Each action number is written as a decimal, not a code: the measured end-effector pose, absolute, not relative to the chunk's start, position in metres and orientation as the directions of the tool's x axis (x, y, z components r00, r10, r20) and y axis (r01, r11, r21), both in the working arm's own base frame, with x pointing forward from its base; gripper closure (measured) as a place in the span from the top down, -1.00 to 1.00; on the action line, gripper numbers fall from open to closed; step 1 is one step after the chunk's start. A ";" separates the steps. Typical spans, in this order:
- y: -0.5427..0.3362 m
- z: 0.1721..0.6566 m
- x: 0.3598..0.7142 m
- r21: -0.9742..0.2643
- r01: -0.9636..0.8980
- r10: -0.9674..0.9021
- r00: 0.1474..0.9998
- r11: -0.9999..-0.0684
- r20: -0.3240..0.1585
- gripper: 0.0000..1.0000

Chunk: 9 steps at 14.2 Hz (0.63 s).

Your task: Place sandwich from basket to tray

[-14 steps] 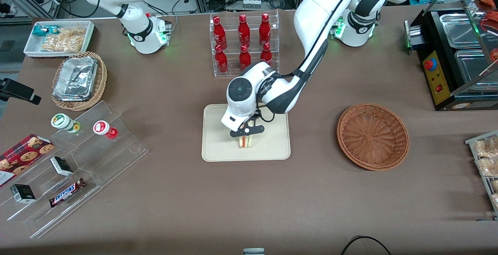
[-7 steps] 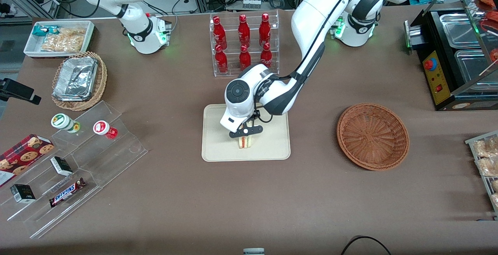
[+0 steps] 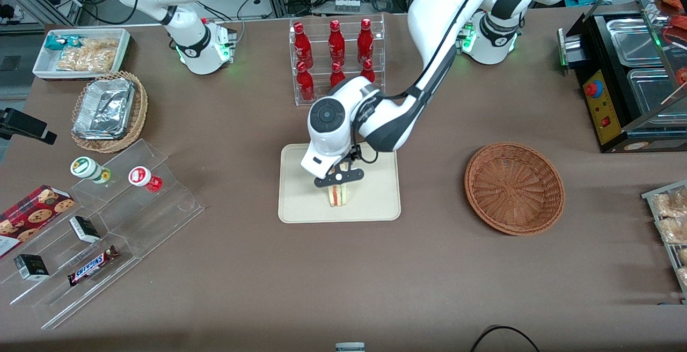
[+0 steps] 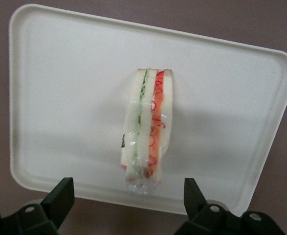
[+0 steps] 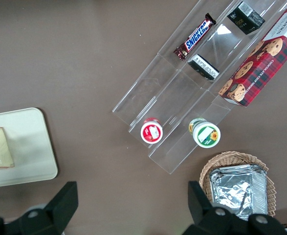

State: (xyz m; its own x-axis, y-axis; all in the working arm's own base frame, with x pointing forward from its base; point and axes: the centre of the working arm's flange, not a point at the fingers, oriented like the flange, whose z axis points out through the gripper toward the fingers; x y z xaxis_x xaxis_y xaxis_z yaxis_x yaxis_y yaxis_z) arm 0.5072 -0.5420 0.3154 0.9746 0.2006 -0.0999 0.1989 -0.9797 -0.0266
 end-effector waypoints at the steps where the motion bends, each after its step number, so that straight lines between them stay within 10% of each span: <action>1: -0.530 0.326 0.509 -0.049 0.215 0.219 0.971 -0.975 -0.100 1.00; 9: -0.378 0.348 0.542 -0.151 0.215 0.236 0.963 -0.965 -0.130 1.00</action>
State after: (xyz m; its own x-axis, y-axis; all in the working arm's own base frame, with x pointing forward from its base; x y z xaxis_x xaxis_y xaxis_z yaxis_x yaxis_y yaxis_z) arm 0.5419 -0.3776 0.3481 0.9631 0.2355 -0.1301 0.2155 -0.9647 -0.1512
